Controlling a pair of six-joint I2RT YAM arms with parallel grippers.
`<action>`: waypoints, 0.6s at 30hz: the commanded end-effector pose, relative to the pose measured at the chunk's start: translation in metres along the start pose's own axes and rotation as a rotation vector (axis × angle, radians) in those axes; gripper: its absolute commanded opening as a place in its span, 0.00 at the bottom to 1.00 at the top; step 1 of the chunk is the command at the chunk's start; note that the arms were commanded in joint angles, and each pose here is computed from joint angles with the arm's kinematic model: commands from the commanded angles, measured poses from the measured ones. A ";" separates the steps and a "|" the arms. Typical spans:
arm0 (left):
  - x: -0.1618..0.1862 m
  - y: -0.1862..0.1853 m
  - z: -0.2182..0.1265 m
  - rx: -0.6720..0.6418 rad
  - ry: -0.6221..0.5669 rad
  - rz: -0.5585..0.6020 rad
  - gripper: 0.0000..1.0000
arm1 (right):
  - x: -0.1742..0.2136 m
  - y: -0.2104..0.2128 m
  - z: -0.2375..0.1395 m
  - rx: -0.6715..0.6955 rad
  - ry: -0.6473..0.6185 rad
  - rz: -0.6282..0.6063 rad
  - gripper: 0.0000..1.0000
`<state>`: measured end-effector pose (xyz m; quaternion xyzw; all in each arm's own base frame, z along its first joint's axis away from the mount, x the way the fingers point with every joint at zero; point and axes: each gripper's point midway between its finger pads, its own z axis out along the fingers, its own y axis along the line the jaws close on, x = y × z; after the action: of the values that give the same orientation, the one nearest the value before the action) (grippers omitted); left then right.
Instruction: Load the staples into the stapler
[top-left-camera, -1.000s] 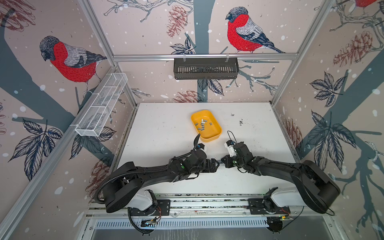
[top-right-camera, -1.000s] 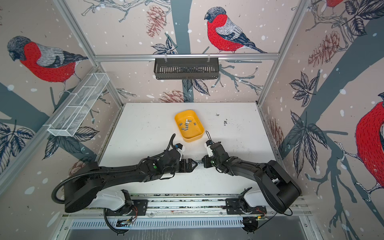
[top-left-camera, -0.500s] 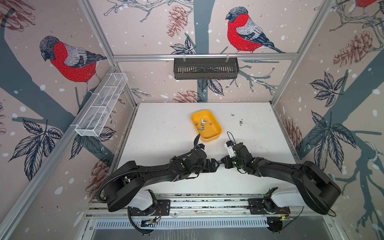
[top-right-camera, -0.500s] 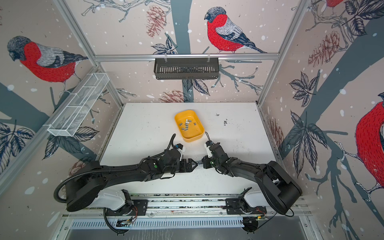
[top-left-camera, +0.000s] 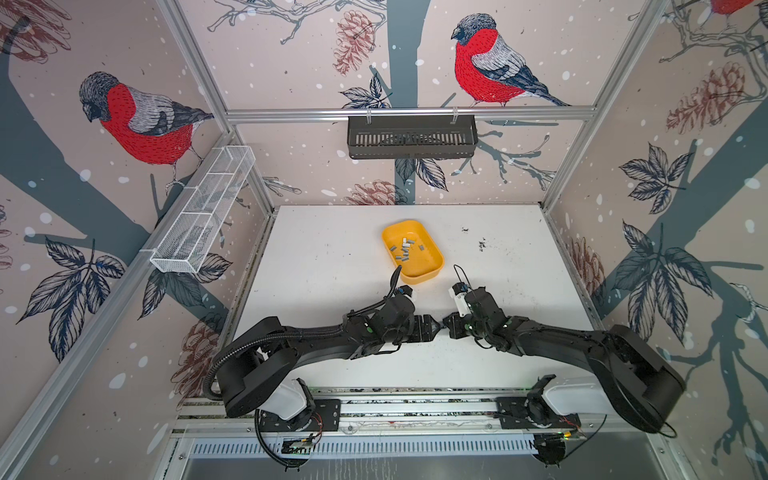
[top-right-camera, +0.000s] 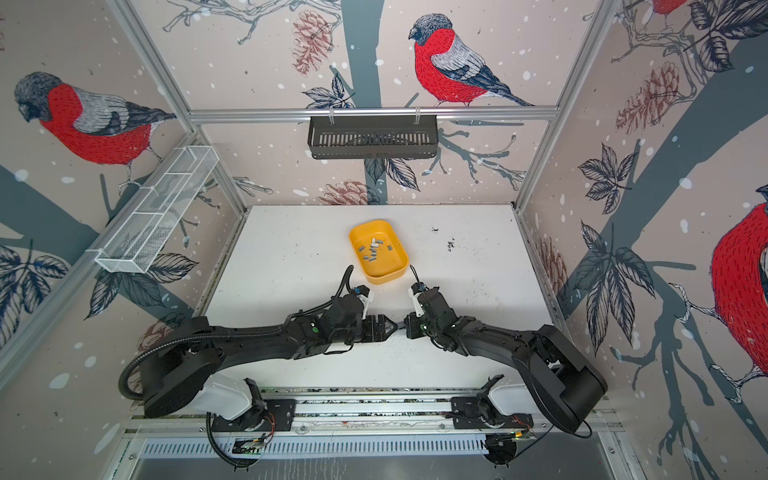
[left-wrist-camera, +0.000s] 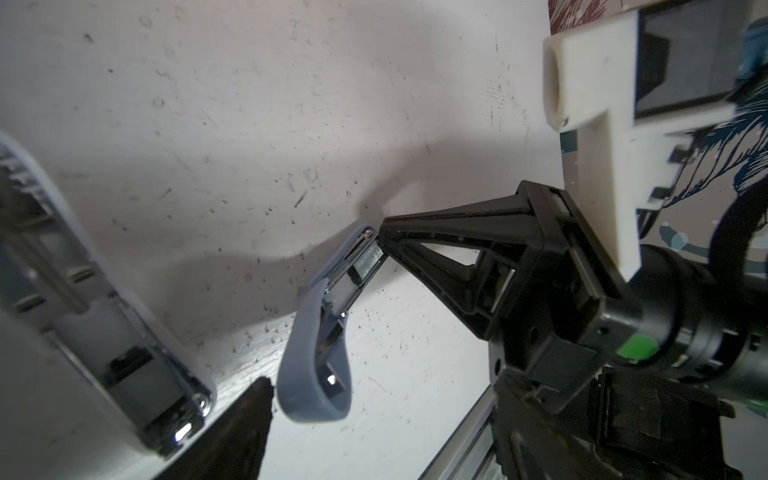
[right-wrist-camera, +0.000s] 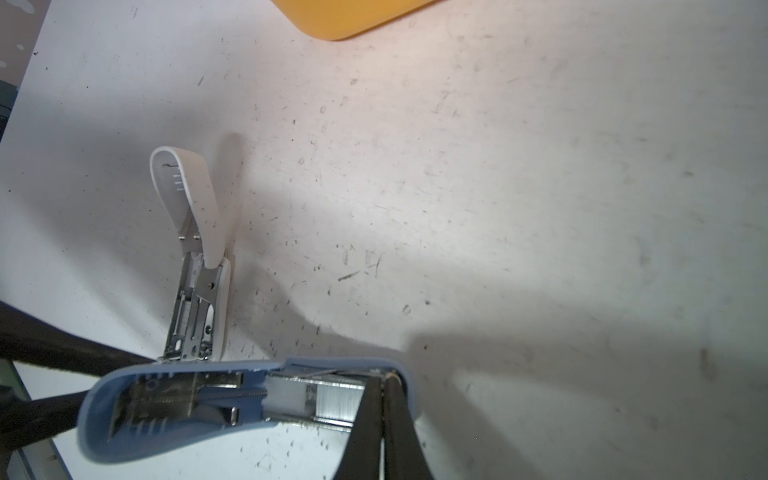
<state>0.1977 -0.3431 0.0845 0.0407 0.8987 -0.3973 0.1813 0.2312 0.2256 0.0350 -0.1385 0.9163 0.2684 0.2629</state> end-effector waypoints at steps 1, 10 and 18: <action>-0.009 -0.012 -0.001 0.045 -0.021 -0.007 0.74 | 0.000 0.000 -0.001 0.010 -0.007 -0.013 0.06; -0.008 -0.014 0.006 0.045 0.000 0.003 0.52 | -0.001 0.002 -0.001 0.024 -0.013 -0.029 0.05; -0.007 -0.015 0.013 0.036 0.017 0.015 0.52 | 0.000 0.003 -0.001 0.042 -0.015 -0.043 0.05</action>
<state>0.2029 -0.3555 0.0824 0.0462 0.8994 -0.3999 0.1705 0.2271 0.2274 0.0344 -0.1494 0.9178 0.2495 0.2702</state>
